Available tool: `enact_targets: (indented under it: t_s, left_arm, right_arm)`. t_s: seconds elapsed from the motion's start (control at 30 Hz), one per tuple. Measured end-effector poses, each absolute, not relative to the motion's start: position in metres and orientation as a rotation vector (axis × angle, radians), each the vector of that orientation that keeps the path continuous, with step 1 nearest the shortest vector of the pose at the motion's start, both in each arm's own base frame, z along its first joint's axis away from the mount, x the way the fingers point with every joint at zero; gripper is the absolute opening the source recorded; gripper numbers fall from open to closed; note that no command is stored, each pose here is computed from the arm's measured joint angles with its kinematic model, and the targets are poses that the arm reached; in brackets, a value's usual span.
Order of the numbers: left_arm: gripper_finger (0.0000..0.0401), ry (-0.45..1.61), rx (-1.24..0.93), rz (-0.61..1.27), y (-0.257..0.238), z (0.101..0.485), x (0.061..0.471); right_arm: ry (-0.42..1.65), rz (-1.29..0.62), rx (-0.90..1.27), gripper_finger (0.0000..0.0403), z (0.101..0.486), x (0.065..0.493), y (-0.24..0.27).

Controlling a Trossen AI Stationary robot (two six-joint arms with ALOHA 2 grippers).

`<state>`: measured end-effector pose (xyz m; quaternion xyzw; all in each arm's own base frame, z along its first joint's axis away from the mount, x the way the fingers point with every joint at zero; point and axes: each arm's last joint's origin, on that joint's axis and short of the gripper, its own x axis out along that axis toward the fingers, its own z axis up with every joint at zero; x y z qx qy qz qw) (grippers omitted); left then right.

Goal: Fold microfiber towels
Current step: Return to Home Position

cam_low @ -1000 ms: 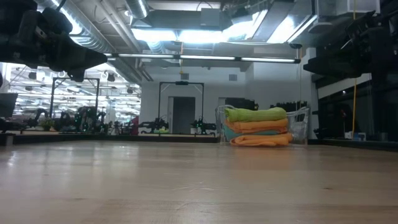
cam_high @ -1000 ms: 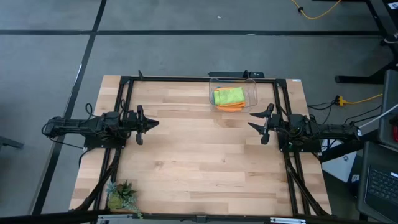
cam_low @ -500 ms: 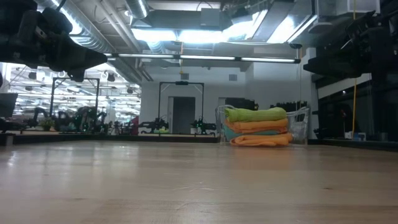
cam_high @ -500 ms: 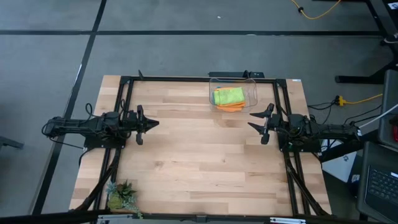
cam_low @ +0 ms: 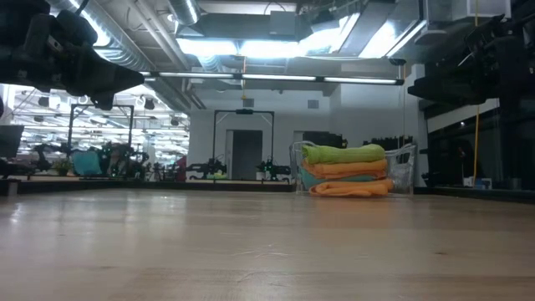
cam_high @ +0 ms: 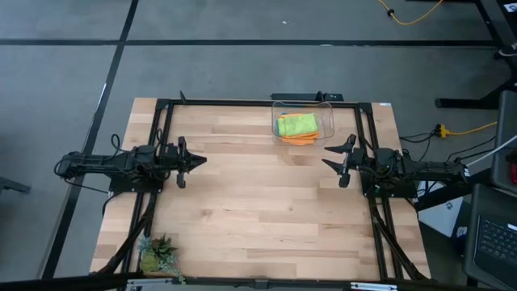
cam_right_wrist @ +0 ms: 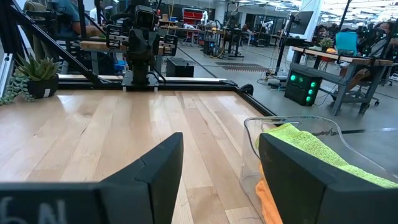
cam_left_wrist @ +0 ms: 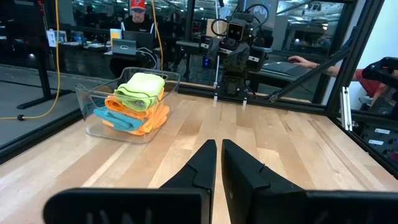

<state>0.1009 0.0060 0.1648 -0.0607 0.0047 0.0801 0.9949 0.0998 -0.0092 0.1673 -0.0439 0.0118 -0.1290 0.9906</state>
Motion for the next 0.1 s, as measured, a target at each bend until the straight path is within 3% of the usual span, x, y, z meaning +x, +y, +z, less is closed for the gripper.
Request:
enact_targets:
  t_s: [0.1]
  left_arm:
    - [0.0018, 0.009, -0.122, 0.161, 0.006, 0.1648, 0.1009]
  right_arm:
    - [0.024, -0.258, -0.088, 0.0212, 0.1673, 0.0998, -0.0092]
